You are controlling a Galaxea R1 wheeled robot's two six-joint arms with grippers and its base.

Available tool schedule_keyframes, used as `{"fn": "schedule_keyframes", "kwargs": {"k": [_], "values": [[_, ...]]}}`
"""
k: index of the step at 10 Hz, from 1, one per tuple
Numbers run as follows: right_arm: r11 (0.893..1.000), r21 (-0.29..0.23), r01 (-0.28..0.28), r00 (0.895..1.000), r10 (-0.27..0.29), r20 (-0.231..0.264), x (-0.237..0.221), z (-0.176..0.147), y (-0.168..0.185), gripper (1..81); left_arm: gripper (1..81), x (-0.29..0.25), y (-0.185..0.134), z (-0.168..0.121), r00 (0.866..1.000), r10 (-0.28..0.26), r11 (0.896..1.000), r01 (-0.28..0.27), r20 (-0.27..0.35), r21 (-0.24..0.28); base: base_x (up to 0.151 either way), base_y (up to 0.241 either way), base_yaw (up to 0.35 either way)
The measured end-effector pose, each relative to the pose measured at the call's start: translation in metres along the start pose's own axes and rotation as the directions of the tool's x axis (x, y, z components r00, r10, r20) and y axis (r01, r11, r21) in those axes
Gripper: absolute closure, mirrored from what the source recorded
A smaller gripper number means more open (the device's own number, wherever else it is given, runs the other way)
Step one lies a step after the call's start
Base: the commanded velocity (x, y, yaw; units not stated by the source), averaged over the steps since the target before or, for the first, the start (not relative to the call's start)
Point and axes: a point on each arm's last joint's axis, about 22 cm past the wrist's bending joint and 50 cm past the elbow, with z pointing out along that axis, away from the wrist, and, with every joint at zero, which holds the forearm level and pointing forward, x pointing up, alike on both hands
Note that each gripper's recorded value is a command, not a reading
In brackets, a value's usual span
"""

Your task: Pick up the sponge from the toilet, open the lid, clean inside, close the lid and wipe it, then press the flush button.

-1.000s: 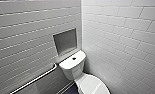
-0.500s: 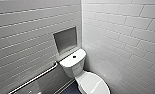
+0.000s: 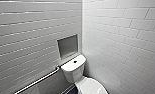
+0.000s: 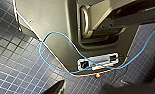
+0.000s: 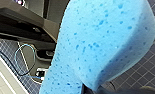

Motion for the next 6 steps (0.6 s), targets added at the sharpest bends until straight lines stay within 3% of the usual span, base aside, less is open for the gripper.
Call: {"fn": "schedule_keyframes", "kwargs": {"k": [3,6], "values": [[1.0,-0.002,0.019,0.998,-0.02,-0.054,0.006,-0.001,0.0,81.1,1.0,0.005,0.001,-0.002,0.999,0.019,1.0,-0.019,-0.05,0.004,0.0,0.0,0.0],[1.0,-0.004,0.009,1.0,-0.009,-0.008,-0.008,-0.006,0.0,81.1,1.0,-0.011,0.004,-0.003,1.0,0.005,1.0,-0.005,-0.008,-0.001,0.0,0.0,0.0]]}}
